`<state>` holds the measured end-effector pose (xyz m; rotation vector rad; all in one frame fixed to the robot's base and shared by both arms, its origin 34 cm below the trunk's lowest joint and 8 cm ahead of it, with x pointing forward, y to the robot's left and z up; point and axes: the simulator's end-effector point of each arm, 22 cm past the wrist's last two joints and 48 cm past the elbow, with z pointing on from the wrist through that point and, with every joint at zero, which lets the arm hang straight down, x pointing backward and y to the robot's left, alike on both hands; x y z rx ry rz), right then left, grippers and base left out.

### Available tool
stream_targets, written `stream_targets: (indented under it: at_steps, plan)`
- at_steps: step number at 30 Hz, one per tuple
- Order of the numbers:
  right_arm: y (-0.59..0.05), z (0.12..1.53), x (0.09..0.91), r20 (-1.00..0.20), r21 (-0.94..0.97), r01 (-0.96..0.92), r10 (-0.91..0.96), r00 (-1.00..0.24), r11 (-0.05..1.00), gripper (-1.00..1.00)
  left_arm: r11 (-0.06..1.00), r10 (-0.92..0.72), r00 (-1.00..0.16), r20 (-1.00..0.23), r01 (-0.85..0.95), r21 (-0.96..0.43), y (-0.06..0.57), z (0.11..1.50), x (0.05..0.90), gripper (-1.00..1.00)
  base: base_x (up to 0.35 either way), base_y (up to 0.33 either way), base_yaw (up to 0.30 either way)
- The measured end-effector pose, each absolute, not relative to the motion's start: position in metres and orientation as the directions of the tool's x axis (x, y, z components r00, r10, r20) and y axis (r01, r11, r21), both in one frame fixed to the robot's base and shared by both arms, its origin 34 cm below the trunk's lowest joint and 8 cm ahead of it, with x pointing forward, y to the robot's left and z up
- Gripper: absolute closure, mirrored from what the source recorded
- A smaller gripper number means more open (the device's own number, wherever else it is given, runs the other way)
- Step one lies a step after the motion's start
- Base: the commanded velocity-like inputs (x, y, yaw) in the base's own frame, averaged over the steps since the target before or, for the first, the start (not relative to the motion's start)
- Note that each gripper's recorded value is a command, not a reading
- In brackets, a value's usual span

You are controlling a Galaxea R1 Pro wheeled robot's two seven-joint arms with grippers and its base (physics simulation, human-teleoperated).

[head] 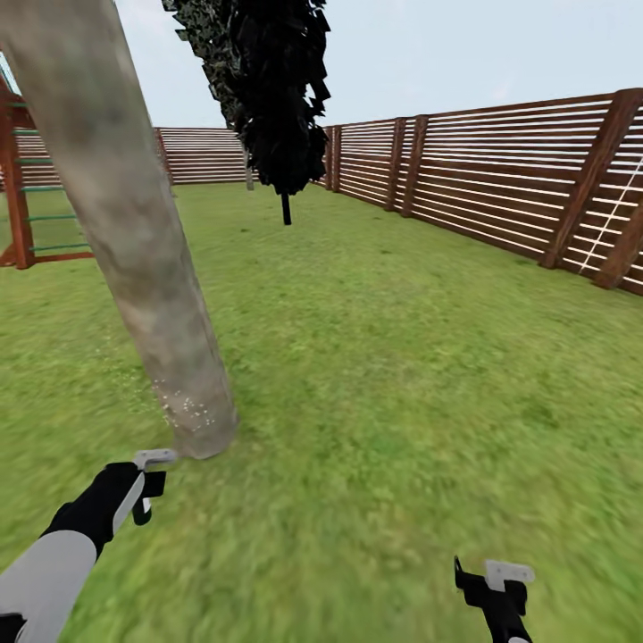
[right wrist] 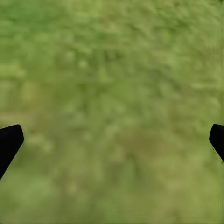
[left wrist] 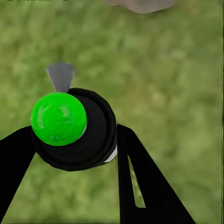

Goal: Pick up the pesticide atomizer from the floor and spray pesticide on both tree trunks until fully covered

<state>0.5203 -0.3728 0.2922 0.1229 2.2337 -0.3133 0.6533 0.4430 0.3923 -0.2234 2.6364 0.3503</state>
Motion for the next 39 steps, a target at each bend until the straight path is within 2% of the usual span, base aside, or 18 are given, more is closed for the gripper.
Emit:
stream_targets:
  at_steps: [8,12,16,19,22,26,39]
  plan:
    - [-0.373,0.292,0.52,-0.776,-0.182,0.195,-0.019,-0.63,0.964,-1.0,0.939,-0.097,-0.878,-0.468,-0.236,0.249,0.448,0.393,0.651,1.0,0.146,-0.237,0.007]
    - [-0.373,0.292,0.52,-0.776,-0.182,0.195,-0.019,-0.631,0.964,-1.0,0.934,-0.106,-0.878,-0.467,-0.249,0.257,0.447,0.393,0.65,1.0,-0.08,-0.222,0.212]
    - [-0.373,0.292,0.52,-0.776,-0.182,0.195,-0.019,-0.631,0.964,-1.0,0.939,-0.113,-0.871,-0.478,-0.251,0.237,0.44,0.399,0.659,1.0,-0.029,-0.024,0.274]
    - [-0.373,0.292,0.52,-0.776,-0.182,0.195,-0.019,-0.63,0.964,-1.0,0.955,-0.122,-0.878,-0.464,-0.231,0.184,0.403,0.422,0.686,1.0,-0.002,-0.001,0.277]
    - [-0.373,0.292,0.521,-0.777,-0.182,0.195,-0.019,-0.63,0.964,-1.0,0.959,-0.117,-0.879,-0.461,-0.221,0.178,0.396,0.443,0.7,1.0,0.0,0.0,0.265]
    - [-0.373,0.292,0.521,-0.777,-0.182,0.195,-0.019,-0.63,0.964,-1.0,0.959,-0.12,-0.877,-0.464,-0.223,0.173,0.396,0.474,0.719,1.0,0.0,0.0,0.033]
    - [-0.323,0.293,0.535,-0.79,-0.117,0.165,0.009,-0.613,0.979,-1.0,0.961,-0.115,-0.922,-0.369,-0.198,0.194,0.393,0.451,0.69,1.0,-0.039,0.0,0.0]
